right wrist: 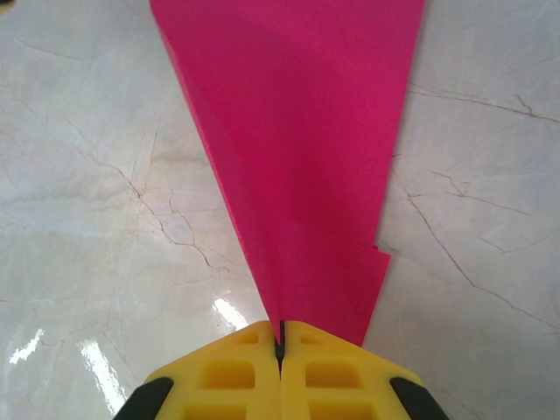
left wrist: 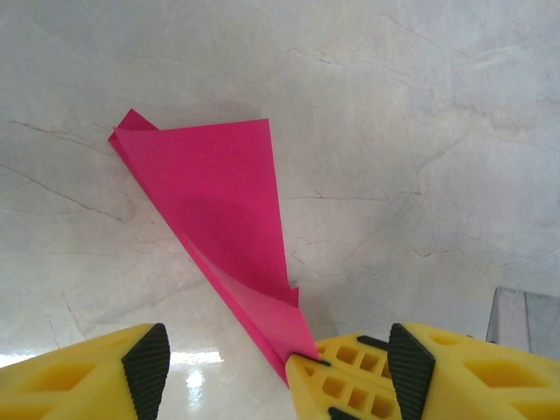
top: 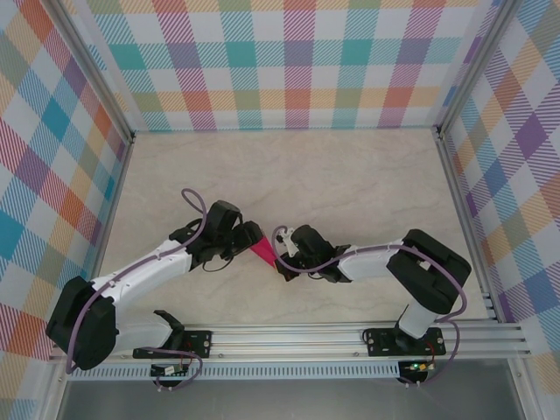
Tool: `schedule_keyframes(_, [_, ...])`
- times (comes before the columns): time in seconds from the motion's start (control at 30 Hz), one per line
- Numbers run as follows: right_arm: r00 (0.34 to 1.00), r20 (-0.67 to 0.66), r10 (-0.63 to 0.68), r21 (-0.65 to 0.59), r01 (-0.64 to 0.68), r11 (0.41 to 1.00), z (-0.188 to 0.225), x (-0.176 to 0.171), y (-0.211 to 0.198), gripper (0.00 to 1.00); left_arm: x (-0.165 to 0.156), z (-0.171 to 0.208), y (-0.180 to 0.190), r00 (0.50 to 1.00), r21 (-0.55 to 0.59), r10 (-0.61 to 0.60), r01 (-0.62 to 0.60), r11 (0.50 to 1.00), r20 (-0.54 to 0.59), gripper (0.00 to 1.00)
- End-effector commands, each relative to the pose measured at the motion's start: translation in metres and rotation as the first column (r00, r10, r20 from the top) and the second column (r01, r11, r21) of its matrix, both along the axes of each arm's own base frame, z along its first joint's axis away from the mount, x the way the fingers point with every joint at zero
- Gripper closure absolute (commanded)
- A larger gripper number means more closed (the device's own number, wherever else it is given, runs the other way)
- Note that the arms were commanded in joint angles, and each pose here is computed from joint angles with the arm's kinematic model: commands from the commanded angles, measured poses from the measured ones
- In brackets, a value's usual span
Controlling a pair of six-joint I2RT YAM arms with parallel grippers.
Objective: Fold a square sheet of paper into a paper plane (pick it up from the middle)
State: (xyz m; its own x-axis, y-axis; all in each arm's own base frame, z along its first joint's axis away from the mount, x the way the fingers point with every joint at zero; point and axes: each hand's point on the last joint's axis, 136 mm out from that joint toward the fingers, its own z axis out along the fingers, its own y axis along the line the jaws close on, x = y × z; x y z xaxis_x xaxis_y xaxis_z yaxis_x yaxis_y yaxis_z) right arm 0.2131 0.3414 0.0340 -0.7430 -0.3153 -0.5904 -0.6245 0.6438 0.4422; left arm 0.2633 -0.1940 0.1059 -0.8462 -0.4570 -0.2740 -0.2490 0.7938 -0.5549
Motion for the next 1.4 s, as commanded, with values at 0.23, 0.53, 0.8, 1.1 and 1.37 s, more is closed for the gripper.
schedule_keyframes(0.23, [0.984, -0.175, -0.032, 0.086, 0.048, 0.995, -0.009, -0.007, 0.002, 0.98, 0.003, -0.005, 0.002, 1.0, -0.09, 0.023, -0.021, 0.996, 0.017, 0.61])
schedule_keyframes(0.53, [0.975, -0.22, -0.033, 0.072, 0.051, 0.996, -0.016, -0.009, 0.005, 0.95, -0.002, -0.011, 0.001, 1.0, -0.107, 0.008, -0.007, 0.994, 0.003, 0.63])
schedule_keyframes(0.8, [0.972, -0.234, -0.004, 0.098, 0.028, 0.995, -0.009, -0.01, 0.011, 0.94, -0.005, -0.018, -0.003, 1.0, -0.121, -0.018, 0.017, 0.992, -0.01, 0.63])
schedule_keyframes(1.1, [0.97, -0.24, 0.021, 0.099, 0.002, 0.995, -0.006, -0.01, 0.017, 0.93, -0.001, -0.039, -0.006, 0.997, -0.117, 0.0, -0.009, 0.993, -0.075, 0.42])
schedule_keyframes(1.37, [0.962, -0.265, 0.064, 0.12, -0.033, 0.992, -0.006, -0.015, 0.023, 0.91, 0.013, -0.051, 0.005, 0.99, -0.096, 0.078, -0.089, 0.991, -0.116, 0.44])
